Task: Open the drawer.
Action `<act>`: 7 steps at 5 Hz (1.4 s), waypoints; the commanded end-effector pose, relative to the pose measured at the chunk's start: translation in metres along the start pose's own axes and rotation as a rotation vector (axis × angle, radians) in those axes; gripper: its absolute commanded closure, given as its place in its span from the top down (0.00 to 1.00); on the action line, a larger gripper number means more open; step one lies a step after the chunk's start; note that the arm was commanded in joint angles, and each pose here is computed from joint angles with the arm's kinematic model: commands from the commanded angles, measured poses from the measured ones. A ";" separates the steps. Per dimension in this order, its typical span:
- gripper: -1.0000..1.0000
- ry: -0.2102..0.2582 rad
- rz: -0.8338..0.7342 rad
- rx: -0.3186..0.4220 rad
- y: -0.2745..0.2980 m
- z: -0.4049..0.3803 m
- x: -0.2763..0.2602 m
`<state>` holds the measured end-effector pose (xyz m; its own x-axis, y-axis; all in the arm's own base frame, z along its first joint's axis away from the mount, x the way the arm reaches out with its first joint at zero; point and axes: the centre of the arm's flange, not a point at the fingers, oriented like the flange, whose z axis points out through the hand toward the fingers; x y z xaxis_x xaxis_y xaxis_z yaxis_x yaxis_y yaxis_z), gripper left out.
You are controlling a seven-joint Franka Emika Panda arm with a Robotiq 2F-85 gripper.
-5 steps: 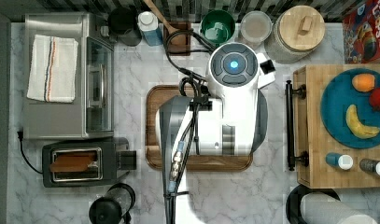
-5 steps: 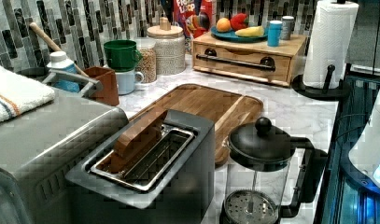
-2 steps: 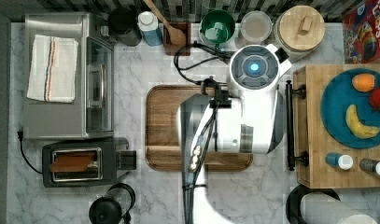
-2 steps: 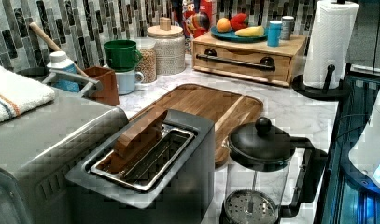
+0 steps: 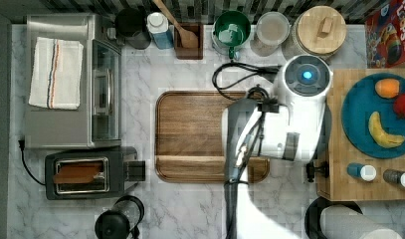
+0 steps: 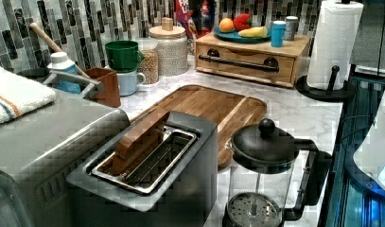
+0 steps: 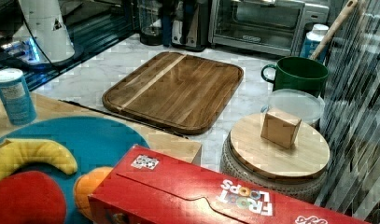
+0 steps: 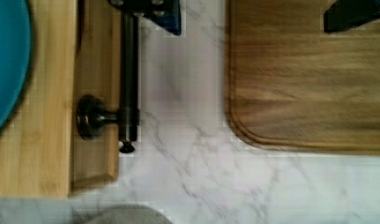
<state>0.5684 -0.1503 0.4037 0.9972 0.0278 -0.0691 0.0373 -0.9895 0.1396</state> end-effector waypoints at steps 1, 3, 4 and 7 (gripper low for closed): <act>1.00 0.017 -0.106 -0.070 0.045 0.038 -0.013; 1.00 0.037 -0.099 -0.067 0.045 0.071 -0.012; 1.00 0.027 -0.090 -0.079 0.049 0.084 -0.016; 1.00 0.089 -0.092 -0.103 0.077 0.128 -0.021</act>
<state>0.5440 -0.2318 0.3027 0.9961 0.0871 0.0153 0.0812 -0.9697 0.2305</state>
